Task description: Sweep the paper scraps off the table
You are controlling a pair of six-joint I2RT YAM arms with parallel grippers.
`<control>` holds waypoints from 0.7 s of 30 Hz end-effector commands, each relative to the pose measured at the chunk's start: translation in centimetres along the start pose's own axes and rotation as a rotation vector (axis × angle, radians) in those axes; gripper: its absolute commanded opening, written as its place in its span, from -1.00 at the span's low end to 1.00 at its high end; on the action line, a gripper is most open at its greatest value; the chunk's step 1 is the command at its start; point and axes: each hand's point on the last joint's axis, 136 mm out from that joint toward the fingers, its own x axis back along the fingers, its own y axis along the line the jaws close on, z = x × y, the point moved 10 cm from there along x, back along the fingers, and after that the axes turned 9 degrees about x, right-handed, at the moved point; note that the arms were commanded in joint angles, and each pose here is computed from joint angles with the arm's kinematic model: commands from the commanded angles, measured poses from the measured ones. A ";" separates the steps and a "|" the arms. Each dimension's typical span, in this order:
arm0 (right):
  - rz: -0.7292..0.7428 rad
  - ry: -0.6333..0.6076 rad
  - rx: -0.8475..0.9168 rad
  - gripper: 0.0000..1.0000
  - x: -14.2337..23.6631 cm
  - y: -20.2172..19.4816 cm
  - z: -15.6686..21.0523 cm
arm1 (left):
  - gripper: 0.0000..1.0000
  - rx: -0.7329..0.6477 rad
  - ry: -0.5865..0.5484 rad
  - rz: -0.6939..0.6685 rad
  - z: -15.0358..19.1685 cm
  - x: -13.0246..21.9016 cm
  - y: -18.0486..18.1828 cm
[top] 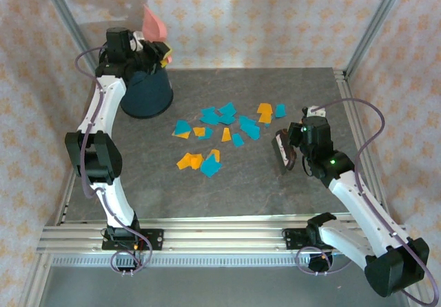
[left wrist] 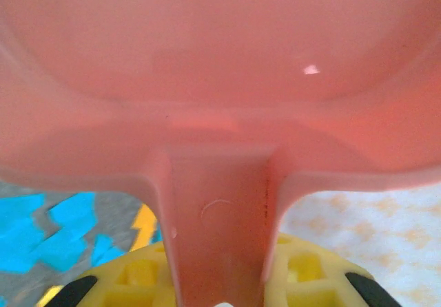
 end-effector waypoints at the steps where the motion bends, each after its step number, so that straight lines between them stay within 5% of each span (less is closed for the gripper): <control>1: -0.042 -0.071 -0.037 -1.00 0.1 0.6 -1.3 | -1.00 -0.220 0.020 -0.139 2.8 2.7 -1.1; 15: -0.201 -0.162 -0.143 -1.00 -2.8 2.7 -5.3 | -1.00 -0.649 0.175 -0.553 10.5 5.4 1.2; 21: -0.255 -0.168 -0.221 -1.00 -6.1 2.8 -7.5 | -1.00 -0.734 0.269 -0.606 13.4 6.1 3.5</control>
